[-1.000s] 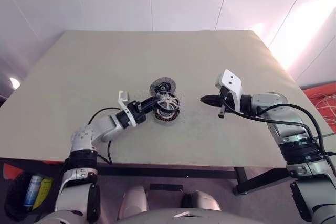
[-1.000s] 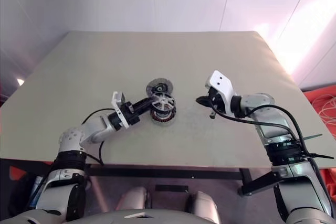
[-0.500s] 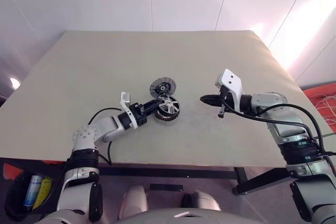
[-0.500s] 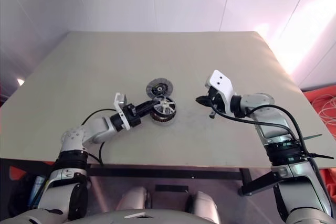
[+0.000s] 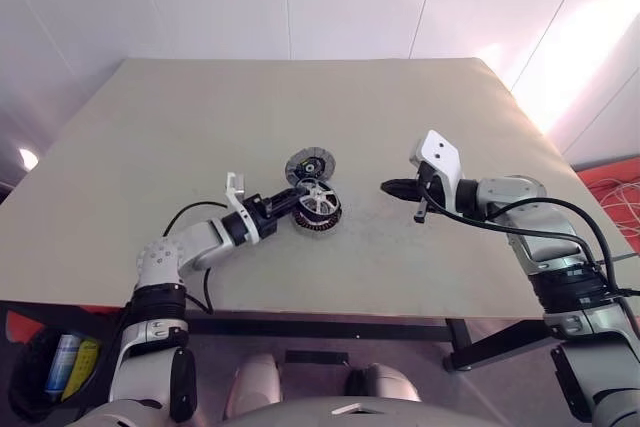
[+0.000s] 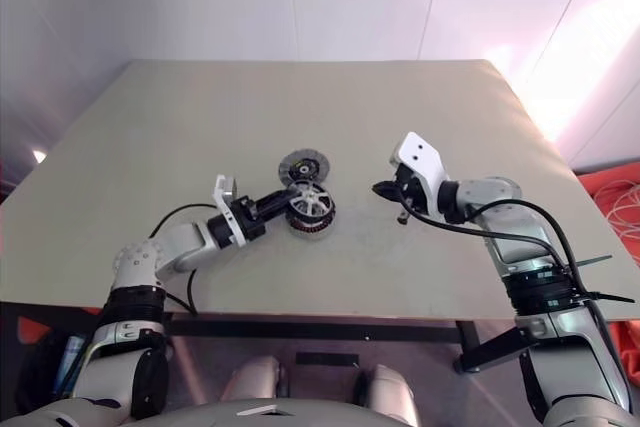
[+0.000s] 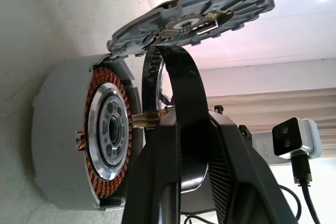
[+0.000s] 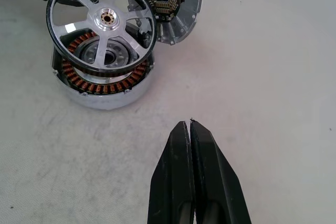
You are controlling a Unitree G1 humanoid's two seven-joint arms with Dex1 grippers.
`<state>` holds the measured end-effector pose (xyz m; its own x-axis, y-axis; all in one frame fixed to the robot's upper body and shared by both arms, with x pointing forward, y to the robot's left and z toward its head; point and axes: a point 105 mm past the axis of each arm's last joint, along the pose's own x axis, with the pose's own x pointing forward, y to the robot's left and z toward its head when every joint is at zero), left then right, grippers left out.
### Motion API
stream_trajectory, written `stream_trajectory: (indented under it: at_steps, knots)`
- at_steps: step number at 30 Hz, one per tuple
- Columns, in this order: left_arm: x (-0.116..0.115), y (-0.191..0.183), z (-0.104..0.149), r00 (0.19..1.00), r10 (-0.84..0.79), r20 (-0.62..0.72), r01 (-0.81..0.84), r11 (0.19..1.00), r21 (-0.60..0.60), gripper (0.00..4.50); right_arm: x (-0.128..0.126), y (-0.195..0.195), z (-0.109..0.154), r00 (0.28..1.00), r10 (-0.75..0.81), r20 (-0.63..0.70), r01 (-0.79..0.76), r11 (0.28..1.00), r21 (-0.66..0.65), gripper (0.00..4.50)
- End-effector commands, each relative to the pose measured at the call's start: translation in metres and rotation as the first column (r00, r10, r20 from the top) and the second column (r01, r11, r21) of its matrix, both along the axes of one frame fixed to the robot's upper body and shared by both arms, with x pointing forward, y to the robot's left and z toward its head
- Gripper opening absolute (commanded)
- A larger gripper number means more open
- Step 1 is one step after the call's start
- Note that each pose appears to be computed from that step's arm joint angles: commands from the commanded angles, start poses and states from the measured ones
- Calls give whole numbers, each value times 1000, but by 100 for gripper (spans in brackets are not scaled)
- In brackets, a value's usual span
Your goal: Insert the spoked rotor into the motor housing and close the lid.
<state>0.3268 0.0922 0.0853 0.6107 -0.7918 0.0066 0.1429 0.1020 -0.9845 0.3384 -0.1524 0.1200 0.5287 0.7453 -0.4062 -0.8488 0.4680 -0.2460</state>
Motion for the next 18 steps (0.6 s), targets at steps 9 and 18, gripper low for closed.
stream_trajectory:
  at_steps: [9,18]
  knots:
    - [-1,1,22,997,-34,70,37,998,-50,264,5,2,20,997,14,78,-15,1000,21,0]
    - [0,41,31,991,56,121,-59,998,21,264,5,1,18,997,14,75,-15,1000,20,0]
